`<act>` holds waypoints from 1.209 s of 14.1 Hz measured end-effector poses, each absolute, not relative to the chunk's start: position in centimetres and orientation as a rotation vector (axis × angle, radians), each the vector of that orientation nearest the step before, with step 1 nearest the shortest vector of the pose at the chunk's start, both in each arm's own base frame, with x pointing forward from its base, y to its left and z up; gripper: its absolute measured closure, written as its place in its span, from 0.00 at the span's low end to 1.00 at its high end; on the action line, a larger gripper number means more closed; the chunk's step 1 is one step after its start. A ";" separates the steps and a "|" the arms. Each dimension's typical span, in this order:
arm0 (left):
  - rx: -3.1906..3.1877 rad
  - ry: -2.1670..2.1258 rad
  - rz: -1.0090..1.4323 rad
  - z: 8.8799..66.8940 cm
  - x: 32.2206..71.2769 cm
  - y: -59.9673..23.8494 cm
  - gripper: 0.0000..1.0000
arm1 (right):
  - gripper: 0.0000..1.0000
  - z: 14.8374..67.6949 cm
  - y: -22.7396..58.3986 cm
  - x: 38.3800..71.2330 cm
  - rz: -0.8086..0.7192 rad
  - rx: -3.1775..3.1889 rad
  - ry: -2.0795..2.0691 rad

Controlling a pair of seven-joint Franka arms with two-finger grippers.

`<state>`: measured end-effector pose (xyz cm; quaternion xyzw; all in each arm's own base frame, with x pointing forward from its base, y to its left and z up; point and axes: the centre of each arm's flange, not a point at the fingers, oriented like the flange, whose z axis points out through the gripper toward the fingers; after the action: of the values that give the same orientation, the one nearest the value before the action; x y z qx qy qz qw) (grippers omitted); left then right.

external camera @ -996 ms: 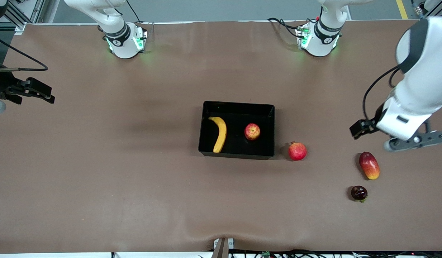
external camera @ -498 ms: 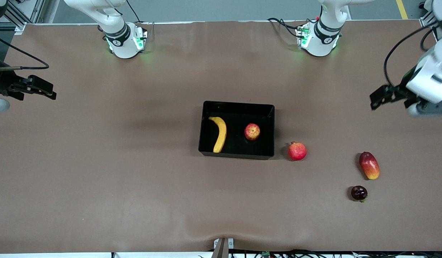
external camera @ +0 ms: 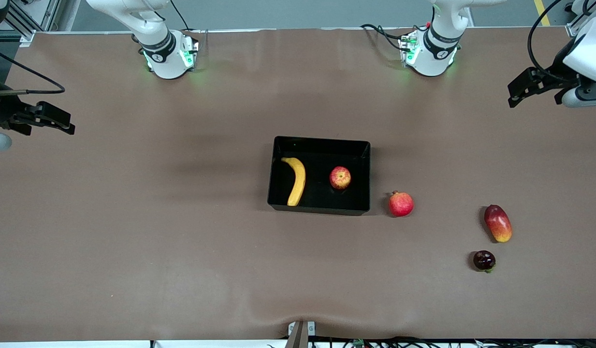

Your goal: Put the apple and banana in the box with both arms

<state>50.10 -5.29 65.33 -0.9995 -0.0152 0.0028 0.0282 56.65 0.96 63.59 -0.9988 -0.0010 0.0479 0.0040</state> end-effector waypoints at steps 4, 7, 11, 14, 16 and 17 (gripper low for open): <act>-3.087 -0.062 0.016 65.1 50.7 -4.2 0.00 | 0.00 63.6 1.0 56.6 0.151 -3.130 -0.004; -3.089 -0.073 0.012 65.1 51.2 -3.8 0.00 | 0.00 63.6 0.9 56.7 0.148 -3.130 -0.002; -3.087 -0.076 0.041 64.8 51.2 -3.7 0.00 | 0.00 63.6 0.6 56.7 0.147 -3.130 0.007; -3.085 -0.075 0.064 64.7 51.0 -3.7 0.00 | 0.00 63.6 -0.6 56.7 0.149 -3.129 0.044; -3.085 -0.075 0.069 64.7 51.0 -3.7 0.00 | 0.00 63.6 -2.4 56.6 0.149 -3.127 0.094; -3.084 -0.074 0.070 64.7 51.0 -3.7 0.00 | 0.00 63.6 -3.0 56.6 0.149 -3.126 0.112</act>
<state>50.98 -3.72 64.67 -0.9991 -0.0241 0.0225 0.0277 56.58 -3.04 63.60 -0.9982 0.0357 0.0475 0.0052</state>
